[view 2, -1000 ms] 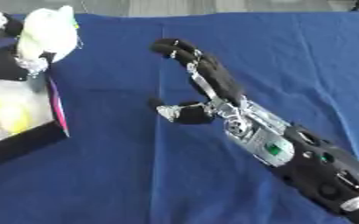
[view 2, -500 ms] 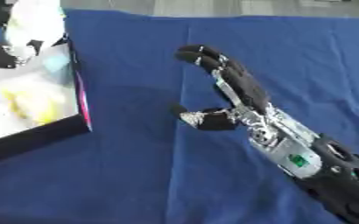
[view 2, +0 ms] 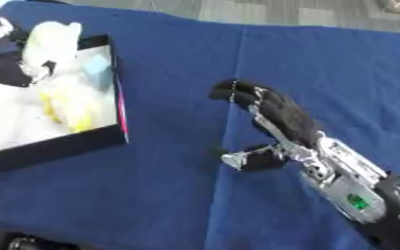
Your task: Pick up the objects with one hand, pass them to the other hand, and then place them into the box on the other side of the table.
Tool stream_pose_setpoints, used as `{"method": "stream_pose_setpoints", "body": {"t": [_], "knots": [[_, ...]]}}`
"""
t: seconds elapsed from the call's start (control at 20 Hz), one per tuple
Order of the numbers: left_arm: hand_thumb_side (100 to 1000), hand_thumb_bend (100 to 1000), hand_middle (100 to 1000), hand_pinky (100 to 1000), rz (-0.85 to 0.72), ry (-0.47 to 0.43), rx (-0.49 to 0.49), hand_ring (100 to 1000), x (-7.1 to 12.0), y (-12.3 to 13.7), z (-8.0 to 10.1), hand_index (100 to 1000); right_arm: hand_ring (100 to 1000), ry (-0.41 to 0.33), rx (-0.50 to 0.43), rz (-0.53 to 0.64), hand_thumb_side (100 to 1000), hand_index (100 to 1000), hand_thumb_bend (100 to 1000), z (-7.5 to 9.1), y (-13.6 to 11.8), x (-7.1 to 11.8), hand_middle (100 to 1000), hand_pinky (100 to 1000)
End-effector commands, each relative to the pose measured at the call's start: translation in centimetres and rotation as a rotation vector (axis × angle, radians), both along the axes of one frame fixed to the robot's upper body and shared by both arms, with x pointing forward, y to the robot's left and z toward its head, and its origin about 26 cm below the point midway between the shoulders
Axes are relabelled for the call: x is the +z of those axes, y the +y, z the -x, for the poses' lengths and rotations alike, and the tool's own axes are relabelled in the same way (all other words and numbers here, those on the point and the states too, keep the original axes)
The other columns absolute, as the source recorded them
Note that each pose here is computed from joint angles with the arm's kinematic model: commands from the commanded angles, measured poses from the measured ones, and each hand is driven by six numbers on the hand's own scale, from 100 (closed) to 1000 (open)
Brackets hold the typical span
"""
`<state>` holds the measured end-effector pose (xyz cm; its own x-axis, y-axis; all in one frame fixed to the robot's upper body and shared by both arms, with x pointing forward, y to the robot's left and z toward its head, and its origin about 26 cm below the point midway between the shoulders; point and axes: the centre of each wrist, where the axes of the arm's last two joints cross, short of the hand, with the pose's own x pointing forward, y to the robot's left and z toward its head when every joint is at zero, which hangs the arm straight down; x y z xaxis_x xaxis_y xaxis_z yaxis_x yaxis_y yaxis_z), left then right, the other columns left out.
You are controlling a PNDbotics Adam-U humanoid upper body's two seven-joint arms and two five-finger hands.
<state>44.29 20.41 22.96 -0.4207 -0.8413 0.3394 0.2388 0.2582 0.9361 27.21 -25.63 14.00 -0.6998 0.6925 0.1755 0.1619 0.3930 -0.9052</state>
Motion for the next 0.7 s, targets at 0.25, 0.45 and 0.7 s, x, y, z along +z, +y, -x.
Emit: {"method": "stream_pose_setpoints", "body": {"t": [0.25,0.45,0.7], "knots": [[236,158,645,1000,-0.139,0.002,0.024,780,0.32,2.2,-0.58,740,776,-0.028,0.001,0.022,217,845,511,0.18,0.05,0.64,817,782],[864,333,734,1000,-0.21,-0.041,-0.004,864,0.28,2.14,-0.6,816,775,-0.025,-0.003,0.028,223,844,512,0.22,0.11,0.55,816,782],[1000,411,748,1000,-0.23,-0.102,-0.007,885,0.18,2.17,-0.76,844,774,-0.026,-0.004,0.029,222,844,513,0.24,0.11,0.51,814,781]]}}
